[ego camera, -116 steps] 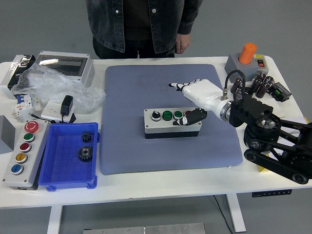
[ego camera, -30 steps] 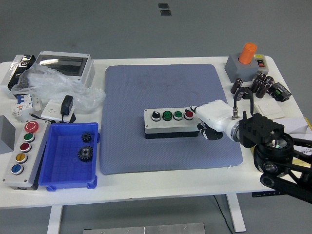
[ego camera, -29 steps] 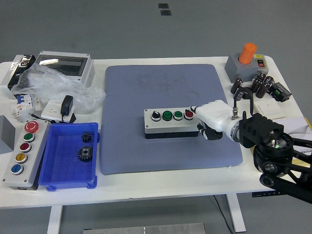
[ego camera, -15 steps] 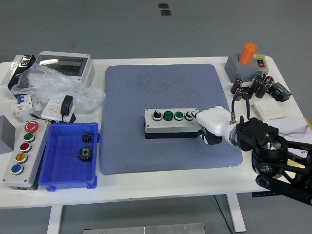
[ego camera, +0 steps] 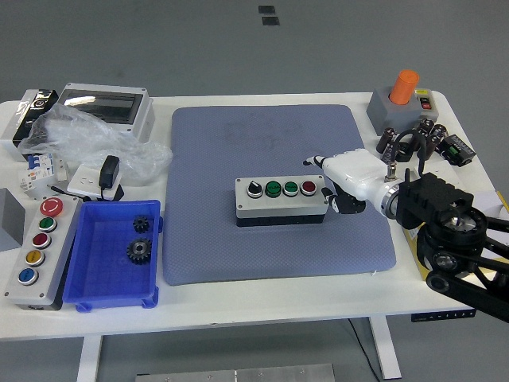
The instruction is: Pick up the button,place it on the desk,press the button,press the button
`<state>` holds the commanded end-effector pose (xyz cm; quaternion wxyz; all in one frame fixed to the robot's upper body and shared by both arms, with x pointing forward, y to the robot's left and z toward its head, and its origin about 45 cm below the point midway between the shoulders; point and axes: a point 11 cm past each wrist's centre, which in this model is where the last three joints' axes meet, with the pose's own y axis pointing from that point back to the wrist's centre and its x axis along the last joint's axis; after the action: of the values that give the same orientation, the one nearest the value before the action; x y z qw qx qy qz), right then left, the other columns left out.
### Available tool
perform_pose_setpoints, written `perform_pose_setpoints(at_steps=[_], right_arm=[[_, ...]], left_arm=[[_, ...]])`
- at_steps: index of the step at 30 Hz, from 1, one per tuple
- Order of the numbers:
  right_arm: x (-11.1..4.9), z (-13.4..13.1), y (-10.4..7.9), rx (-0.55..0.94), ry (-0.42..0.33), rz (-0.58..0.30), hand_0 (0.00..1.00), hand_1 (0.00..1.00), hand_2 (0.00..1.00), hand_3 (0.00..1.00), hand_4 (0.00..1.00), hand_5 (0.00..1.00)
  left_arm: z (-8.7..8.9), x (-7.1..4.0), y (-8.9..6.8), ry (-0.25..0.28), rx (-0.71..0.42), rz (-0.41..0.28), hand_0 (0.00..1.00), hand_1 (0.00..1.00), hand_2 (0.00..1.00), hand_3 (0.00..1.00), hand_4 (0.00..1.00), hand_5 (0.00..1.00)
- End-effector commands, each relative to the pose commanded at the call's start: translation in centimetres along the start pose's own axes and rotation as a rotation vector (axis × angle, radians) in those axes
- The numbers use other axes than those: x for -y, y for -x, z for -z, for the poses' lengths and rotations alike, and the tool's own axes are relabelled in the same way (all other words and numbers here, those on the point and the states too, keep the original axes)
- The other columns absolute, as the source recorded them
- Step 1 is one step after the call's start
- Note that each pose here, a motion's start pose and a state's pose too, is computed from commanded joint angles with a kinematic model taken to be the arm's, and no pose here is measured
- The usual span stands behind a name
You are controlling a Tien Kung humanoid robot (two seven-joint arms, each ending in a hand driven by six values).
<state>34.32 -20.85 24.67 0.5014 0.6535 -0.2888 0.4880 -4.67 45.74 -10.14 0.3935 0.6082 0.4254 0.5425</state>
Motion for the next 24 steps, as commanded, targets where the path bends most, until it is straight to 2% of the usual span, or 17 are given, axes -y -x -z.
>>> perform_pose_setpoints(at_steps=[4, 5, 10, 11, 16, 17, 22, 23, 24], right_arm=[[0.1, -0.1, 0.0, 0.014, -0.003, -0.005, 0.393, 0.366, 0.246, 0.883, 0.413, 0.002], [0.1, -0.1, 0.1, 0.018, -0.003, -0.005, 0.380, 0.441, 0.573, 0.912, 0.829, 0.273], [0.0, -0.4, 0.0, 0.037, 0.002, -0.013, 0.380, 0.441, 0.573, 0.912, 0.829, 0.273], [0.0, -0.4, 0.0, 0.041, 0.004, -0.015, 0.704, 0.704, 0.748, 0.966, 0.981, 0.404], [0.0, -0.9, -0.3, 0.057, 0.017, -0.023, 0.704, 0.704, 0.748, 0.966, 0.981, 0.404], [0.0, -1.0, -0.4, 0.062, 0.021, -0.026, 0.793, 0.772, 0.816, 0.975, 0.998, 0.483], [-0.1, -1.3, -0.4, 0.082, 0.033, -0.033, 0.793, 0.772, 0.816, 0.975, 0.998, 0.483], [-0.1, -1.3, -0.3, 0.087, 0.034, -0.034, 0.818, 0.787, 0.819, 0.975, 0.998, 0.577], [-0.1, -1.4, -0.3, 0.090, 0.036, -0.034, 0.818, 0.787, 0.819, 0.975, 0.998, 0.577]], left_arm=[[0.1, 0.0, 0.0, -0.003, 0.001, 0.000, 0.683, 0.710, 0.645, 0.625, 0.571, 0.473], [0.1, 0.0, 0.0, -0.004, 0.001, 0.000, 0.684, 0.711, 0.645, 0.623, 0.572, 0.473], [0.3, 0.0, 0.0, -0.007, 0.001, -0.001, 0.684, 0.711, 0.645, 0.623, 0.572, 0.473], [0.3, 0.0, 0.0, -0.007, 0.000, -0.001, 0.683, 0.711, 0.645, 0.624, 0.572, 0.474], [0.3, 0.0, 0.0, -0.010, -0.001, -0.001, 0.683, 0.711, 0.645, 0.624, 0.572, 0.474], [0.4, 0.0, 0.0, -0.011, -0.001, -0.001, 0.683, 0.710, 0.645, 0.624, 0.573, 0.474], [0.5, 0.0, -0.1, -0.016, -0.001, -0.003, 0.683, 0.710, 0.645, 0.624, 0.573, 0.474], [0.6, 0.0, -0.1, -0.016, 0.000, -0.003, 0.683, 0.710, 0.645, 0.625, 0.574, 0.473], [0.6, 0.0, -0.1, -0.017, 0.000, -0.003, 0.683, 0.710, 0.645, 0.625, 0.574, 0.473]])
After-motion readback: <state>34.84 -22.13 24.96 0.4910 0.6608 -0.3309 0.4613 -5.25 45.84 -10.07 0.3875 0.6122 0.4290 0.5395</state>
